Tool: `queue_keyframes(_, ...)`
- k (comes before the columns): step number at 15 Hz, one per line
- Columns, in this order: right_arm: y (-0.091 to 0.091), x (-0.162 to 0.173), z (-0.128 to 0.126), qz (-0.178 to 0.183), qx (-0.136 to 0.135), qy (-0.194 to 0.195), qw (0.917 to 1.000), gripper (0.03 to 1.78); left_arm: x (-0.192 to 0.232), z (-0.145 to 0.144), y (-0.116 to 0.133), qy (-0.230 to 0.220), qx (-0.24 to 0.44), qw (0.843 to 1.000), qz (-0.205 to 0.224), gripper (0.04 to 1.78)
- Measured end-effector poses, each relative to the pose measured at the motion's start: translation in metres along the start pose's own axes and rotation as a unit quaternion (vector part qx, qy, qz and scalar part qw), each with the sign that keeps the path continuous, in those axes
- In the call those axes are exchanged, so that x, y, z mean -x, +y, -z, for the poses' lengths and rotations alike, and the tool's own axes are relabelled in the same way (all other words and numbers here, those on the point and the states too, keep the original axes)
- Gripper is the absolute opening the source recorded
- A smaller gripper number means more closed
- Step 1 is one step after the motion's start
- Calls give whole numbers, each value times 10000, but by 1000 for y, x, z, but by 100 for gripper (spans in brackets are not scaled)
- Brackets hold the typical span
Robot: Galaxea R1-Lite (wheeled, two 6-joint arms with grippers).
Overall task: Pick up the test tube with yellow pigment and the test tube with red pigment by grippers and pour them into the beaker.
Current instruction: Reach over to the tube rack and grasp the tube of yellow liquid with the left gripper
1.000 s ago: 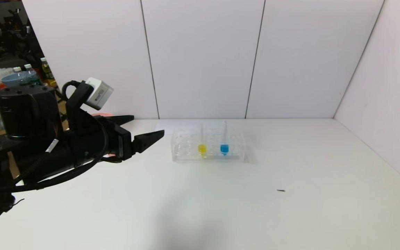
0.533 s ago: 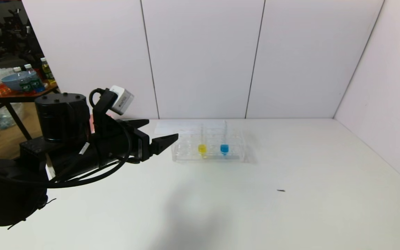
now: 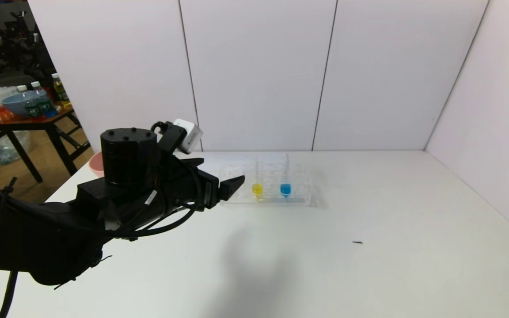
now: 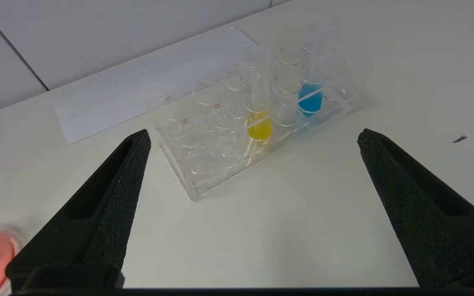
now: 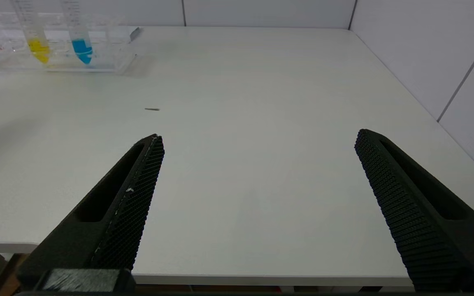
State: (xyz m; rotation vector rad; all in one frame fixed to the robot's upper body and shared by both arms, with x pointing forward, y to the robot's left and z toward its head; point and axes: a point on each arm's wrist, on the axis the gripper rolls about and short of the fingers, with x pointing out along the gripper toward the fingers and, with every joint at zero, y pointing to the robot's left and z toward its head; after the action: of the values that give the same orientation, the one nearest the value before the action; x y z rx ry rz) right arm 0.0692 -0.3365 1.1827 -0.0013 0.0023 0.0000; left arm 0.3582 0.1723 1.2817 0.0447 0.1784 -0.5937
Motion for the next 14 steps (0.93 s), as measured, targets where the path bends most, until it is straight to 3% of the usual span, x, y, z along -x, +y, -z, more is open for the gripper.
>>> queue_keyframes(8, 0, 0, 0, -2, 0, 0, 10000, 170, -24, 11, -25, 171, 103, 9991, -377, 176)
queue_keyframes(14, 0, 0, 0, 0, 0, -2, 10000, 170, -41, 11, -34, 121, 268, 9987, -423, 176)
